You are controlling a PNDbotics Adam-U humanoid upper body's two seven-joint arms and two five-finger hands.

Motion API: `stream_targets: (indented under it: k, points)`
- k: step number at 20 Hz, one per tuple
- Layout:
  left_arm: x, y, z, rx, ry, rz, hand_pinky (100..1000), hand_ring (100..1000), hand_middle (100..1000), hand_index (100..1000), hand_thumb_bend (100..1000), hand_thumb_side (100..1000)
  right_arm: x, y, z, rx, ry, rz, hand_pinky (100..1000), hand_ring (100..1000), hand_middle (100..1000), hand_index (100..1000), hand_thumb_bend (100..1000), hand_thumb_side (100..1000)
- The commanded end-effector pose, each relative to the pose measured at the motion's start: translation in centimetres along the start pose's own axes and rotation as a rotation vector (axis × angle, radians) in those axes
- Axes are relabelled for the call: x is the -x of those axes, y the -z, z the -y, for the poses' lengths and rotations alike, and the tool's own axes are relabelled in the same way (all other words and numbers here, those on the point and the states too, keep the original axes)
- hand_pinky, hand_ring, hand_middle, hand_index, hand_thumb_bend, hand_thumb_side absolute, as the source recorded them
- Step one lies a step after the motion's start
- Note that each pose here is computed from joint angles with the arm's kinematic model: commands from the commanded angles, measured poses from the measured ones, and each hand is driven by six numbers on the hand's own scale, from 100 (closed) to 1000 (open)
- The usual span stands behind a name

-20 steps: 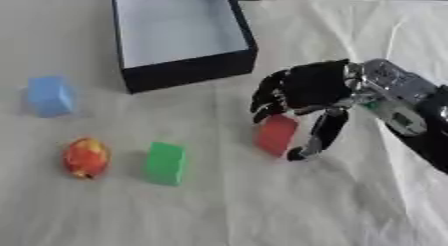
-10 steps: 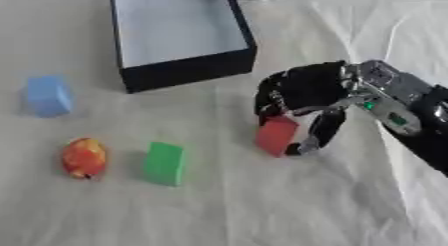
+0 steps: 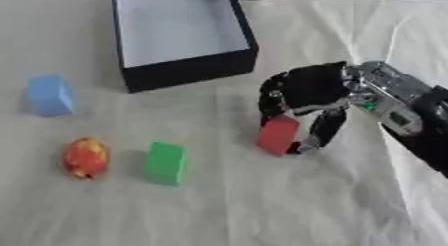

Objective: Pick up objects on the table and place them in the box.

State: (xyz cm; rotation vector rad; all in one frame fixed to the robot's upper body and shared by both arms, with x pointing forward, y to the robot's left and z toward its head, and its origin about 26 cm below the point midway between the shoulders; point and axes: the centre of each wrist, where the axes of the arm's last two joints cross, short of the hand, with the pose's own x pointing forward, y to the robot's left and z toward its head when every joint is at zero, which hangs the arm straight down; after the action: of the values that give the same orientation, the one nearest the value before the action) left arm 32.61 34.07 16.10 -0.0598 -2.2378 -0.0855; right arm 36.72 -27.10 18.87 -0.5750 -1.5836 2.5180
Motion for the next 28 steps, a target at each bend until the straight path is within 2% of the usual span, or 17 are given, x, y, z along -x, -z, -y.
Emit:
stream_targets:
  k: [1,5,12,17,18,19,23,28]
  points:
    - [-0.8,0.6,-0.2,0.012,0.02,0.026,945,935,664,792,100,601,0.5,-0.9,0.9,-0.156,-0.097,0.138,836,725,556,593,220,411]
    - [-0.9,0.6,-0.3,0.01,0.022,0.024,944,934,664,792,100,600,0.4,-1.6,2.2,-0.113,-0.109,0.143,834,724,557,594,218,418]
    - [-1.0,0.7,-0.4,0.005,0.023,0.026,944,934,666,793,100,599,0.8,-4.0,5.9,0.036,-0.121,0.158,836,712,543,579,131,371]
    - [-1.3,0.7,-0.5,-0.005,0.024,0.037,944,933,667,792,100,596,3.0,-6.4,10.2,0.2,-0.119,0.124,834,710,544,580,122,351]
    - [-1.4,0.8,-0.5,-0.006,0.024,0.041,943,932,668,792,100,596,3.5,-6.8,10.8,0.222,-0.11,0.114,835,707,542,577,100,373]
    - [-1.5,1.0,-0.4,-0.006,0.024,0.047,943,932,668,792,100,596,4.0,-7.1,11.4,0.24,-0.098,0.1,836,707,540,577,115,342]
    - [-2.3,1.8,0.1,0.005,0.007,0.081,941,929,668,792,100,597,6.3,-8.4,12.8,0.279,-0.05,0.034,839,707,540,577,123,344]
    - [-3.0,2.3,0.5,0.035,0.004,0.112,940,928,668,793,100,592,8.6,-9.3,13.2,0.325,-0.011,-0.034,840,703,537,574,104,324]
